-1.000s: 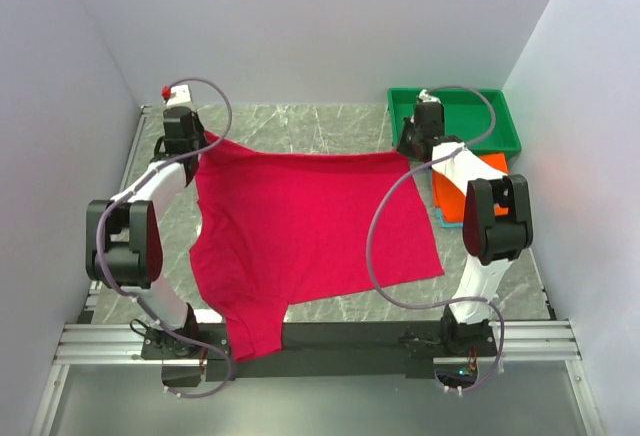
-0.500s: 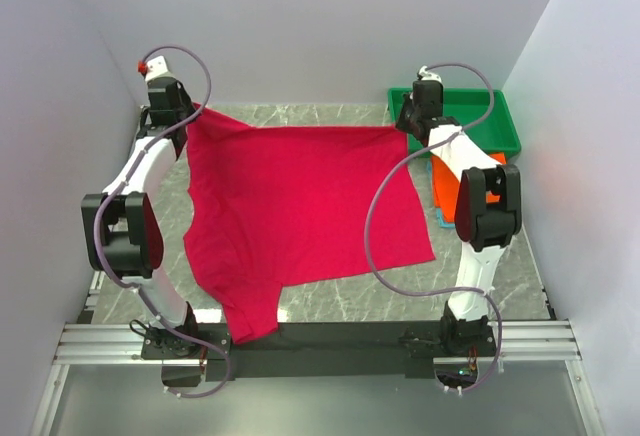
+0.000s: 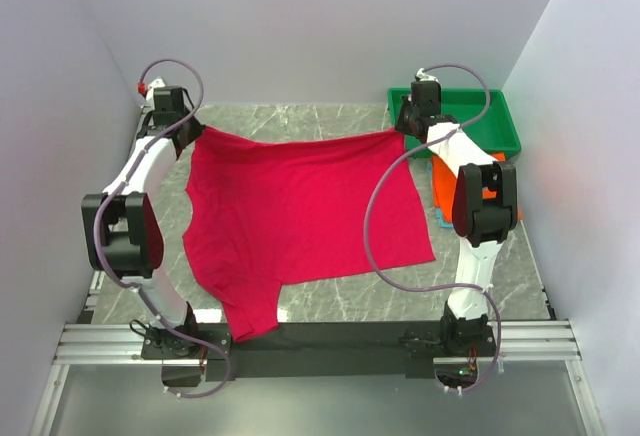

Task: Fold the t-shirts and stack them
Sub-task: Fold the tshirt

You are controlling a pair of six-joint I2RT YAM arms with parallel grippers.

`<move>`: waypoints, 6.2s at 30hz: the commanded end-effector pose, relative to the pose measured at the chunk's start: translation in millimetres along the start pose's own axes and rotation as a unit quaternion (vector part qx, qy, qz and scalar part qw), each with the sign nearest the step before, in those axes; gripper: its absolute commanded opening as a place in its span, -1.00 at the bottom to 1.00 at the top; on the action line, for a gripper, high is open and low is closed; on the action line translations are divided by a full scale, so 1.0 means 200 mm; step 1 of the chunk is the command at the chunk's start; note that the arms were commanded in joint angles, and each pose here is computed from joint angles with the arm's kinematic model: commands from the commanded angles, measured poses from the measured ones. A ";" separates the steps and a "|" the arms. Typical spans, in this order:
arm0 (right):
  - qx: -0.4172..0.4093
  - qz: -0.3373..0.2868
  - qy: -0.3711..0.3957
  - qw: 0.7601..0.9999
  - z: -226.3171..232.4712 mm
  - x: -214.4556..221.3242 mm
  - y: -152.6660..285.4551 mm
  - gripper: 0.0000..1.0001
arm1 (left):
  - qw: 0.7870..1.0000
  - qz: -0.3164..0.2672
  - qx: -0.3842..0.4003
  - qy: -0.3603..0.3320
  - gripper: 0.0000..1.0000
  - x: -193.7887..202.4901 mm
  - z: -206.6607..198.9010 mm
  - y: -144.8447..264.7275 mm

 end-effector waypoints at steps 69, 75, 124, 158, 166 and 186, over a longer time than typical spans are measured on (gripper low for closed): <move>0.008 0.135 -0.091 0.987 -0.14 0.36 0.29 -0.22 | 0.951 -0.009 -0.037 0.308 0.41 0.57 0.33 0.59; -0.002 0.156 -0.049 0.986 -0.05 0.46 0.47 0.08 | 0.975 -0.016 -0.061 0.215 0.92 0.56 0.39 0.69; -0.247 0.399 0.346 0.812 0.89 1.46 1.15 0.21 | 0.997 0.044 -0.059 0.010 0.74 0.59 0.42 0.58; 0.072 0.094 -0.238 0.964 -0.37 0.50 0.38 0.11 | 0.991 0.125 -0.058 0.003 -0.30 0.75 0.46 0.53; 0.030 0.112 -0.259 0.959 -0.42 0.57 0.36 0.08 | 0.994 0.107 -0.013 0.035 -0.82 0.66 0.38 0.60; 0.004 0.114 -0.272 0.956 -0.44 0.59 0.29 -0.51 | 0.992 0.085 0.003 0.089 -0.51 0.64 0.37 0.70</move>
Point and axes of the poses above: each gripper's point midway between its finger pads, its own y axis back along the fingers, its own z axis along the line the jaws close on, x = y × z, the point moved 9 cm from there along y, back along the fingers, and after that the axes turned 7 degrees about -y, right-handed, at the moved point
